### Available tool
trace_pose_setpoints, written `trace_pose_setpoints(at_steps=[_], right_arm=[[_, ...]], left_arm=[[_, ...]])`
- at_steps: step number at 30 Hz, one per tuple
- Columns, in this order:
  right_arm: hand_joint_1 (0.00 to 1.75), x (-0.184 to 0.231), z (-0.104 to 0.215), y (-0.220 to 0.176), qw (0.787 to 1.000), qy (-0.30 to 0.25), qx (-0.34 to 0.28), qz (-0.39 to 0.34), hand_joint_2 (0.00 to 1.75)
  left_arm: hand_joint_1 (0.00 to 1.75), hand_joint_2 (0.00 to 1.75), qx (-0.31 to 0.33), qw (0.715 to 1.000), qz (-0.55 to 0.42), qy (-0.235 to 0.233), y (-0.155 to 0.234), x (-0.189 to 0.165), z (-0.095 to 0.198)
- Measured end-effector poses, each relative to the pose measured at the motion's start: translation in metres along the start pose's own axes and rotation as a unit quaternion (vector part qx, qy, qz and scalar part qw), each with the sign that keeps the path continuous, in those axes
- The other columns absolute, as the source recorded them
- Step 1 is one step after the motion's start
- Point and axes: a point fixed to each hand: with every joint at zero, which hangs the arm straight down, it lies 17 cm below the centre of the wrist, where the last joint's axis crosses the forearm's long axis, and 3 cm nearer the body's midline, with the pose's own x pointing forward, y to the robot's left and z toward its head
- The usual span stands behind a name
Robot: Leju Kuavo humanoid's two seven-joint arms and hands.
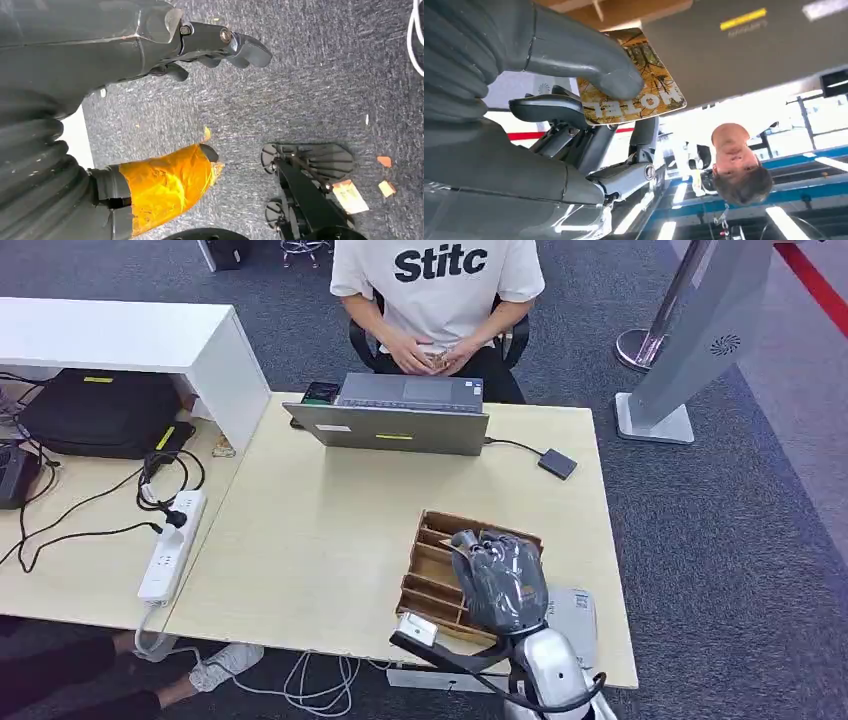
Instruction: Pass the card to the sensor for recognition and then transmit it.
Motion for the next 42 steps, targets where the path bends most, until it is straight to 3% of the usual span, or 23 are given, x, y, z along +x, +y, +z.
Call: trace_pose_setpoints(at_steps=[12,20,28,29,30,36,42], right_arm=[[1.75,-0.108,-0.125,-0.043,0.991,0.103,0.029,0.076,1.75],[1.75,-0.115,-0.145,-0.040,0.989,0.119,0.046,0.069,1.75],[1.75,-0.114,-0.149,-0.029,0.990,0.127,0.058,-0.034,1.75],[1.62,-0.114,-0.150,-0.030,0.989,0.128,0.057,-0.038,1.75],[0.00,-0.114,-0.151,-0.030,0.989,0.129,0.057,-0.041,1.75],[0.00,-0.108,-0.152,-0.031,0.991,0.115,0.049,-0.056,1.75],[0.00,-0.084,-0.133,-0.044,0.985,0.068,0.007,-0.161,1.75]], left_arm=[[0.00,1.75,-0.017,0.998,-0.066,-0.009,0.006,0.005,0.000],[0.00,1.75,-0.021,0.997,-0.077,-0.012,0.006,0.009,-0.001],[0.00,1.75,-0.023,0.996,-0.081,-0.011,0.006,0.011,-0.001],[0.00,1.75,-0.023,0.996,-0.081,-0.011,0.006,0.011,-0.001],[0.00,1.75,-0.023,0.996,-0.081,-0.011,0.006,0.011,-0.001],[0.00,1.75,-0.021,0.997,-0.079,-0.012,0.008,0.011,-0.001],[0.00,1.75,-0.013,0.998,-0.063,-0.011,0.011,0.011,-0.001]])
